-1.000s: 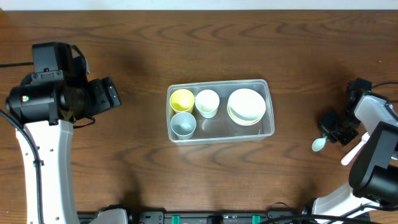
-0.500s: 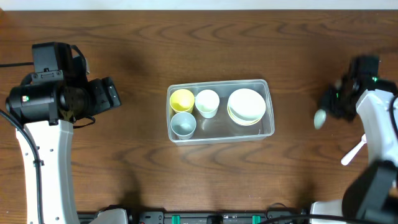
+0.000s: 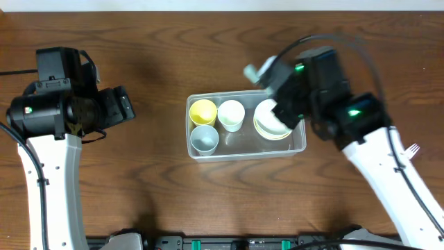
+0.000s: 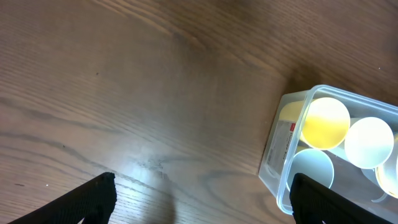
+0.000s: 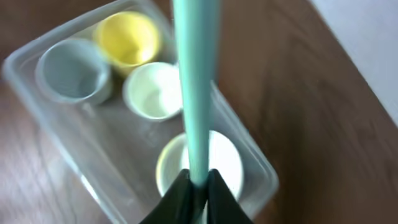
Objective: Pack container
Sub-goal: 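Carry the light blue spoon into the container and release it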
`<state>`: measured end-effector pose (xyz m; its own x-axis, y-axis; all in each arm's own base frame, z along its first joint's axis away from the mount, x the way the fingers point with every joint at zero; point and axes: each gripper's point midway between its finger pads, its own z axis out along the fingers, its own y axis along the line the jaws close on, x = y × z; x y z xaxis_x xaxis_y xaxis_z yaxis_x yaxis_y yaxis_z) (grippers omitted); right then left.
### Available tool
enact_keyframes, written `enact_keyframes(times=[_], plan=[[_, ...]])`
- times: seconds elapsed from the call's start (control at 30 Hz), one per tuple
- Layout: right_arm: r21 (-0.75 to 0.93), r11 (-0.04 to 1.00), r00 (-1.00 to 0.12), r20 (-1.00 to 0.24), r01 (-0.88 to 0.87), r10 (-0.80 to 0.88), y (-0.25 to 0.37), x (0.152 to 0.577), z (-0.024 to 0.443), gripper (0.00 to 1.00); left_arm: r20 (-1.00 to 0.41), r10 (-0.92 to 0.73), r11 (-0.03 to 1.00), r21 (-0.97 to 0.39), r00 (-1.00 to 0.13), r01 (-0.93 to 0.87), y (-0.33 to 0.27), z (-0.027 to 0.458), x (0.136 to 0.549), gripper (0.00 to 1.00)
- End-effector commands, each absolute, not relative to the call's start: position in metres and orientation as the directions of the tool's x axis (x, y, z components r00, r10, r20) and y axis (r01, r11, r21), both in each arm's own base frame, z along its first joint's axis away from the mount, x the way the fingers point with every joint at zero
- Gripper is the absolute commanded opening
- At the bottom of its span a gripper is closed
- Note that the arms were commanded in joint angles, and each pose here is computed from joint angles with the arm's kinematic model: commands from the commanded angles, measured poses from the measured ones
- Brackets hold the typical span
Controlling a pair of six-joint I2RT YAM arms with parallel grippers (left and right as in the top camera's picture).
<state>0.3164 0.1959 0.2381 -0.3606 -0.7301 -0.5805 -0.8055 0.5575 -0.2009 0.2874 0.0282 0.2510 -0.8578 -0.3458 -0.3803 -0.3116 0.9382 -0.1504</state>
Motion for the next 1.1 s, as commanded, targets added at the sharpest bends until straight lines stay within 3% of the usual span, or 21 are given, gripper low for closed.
enact_keyframes(times=[0.0, 0.13, 0.2, 0.53, 0.8, 0.97, 1.07], plan=[[-0.269, 0.335, -0.175, -0.482, -0.903, -0.859, 0.216, 0.303, 0.215, 0.01, -0.368, -0.36, 0.933, -0.15, -0.857, -0.327, 0.03, 0.248, 0.287, 0.89], [-0.198, 0.147, -0.066, -0.364, -0.969, -0.929, 0.224, 0.279, 0.179, 0.01, -0.368, -0.36, 0.933, -0.15, -0.857, -0.327, 0.03, 0.248, 0.287, 0.89], [-0.136, 0.112, -0.066, -0.304, -0.984, -0.95, 0.222, 0.27, 0.159, 0.01, -0.368, -0.359, 0.933, -0.15, -0.858, -0.327, 0.03, 0.248, 0.286, 0.89], [-0.003, 0.112, -0.109, -0.191, -0.994, -0.975, 0.218, 0.267, 0.11, 0.02, -0.364, -0.359, 0.933, -0.149, -0.859, -0.327, 0.03, 0.248, 0.286, 0.89], [0.014, 0.124, -0.125, -0.173, -0.992, -0.977, 0.217, 0.267, 0.104, 0.34, -0.364, -0.36, 0.933, -0.149, -0.859, -0.327, 0.03, 0.248, 0.286, 0.89], [0.0, 0.129, -0.127, -0.172, -0.992, -0.977, 0.216, 0.269, 0.105, 0.36, -0.364, -0.36, 0.933, -0.149, -0.859, -0.327, 0.03, 0.248, 0.286, 0.89], [-0.047, 0.202, -0.189, -0.197, -0.978, -0.962, 0.217, 0.28, 0.115, 0.36, -0.365, -0.36, 0.933, -0.149, -0.859, -0.327, 0.03, 0.248, 0.286, 0.89]])
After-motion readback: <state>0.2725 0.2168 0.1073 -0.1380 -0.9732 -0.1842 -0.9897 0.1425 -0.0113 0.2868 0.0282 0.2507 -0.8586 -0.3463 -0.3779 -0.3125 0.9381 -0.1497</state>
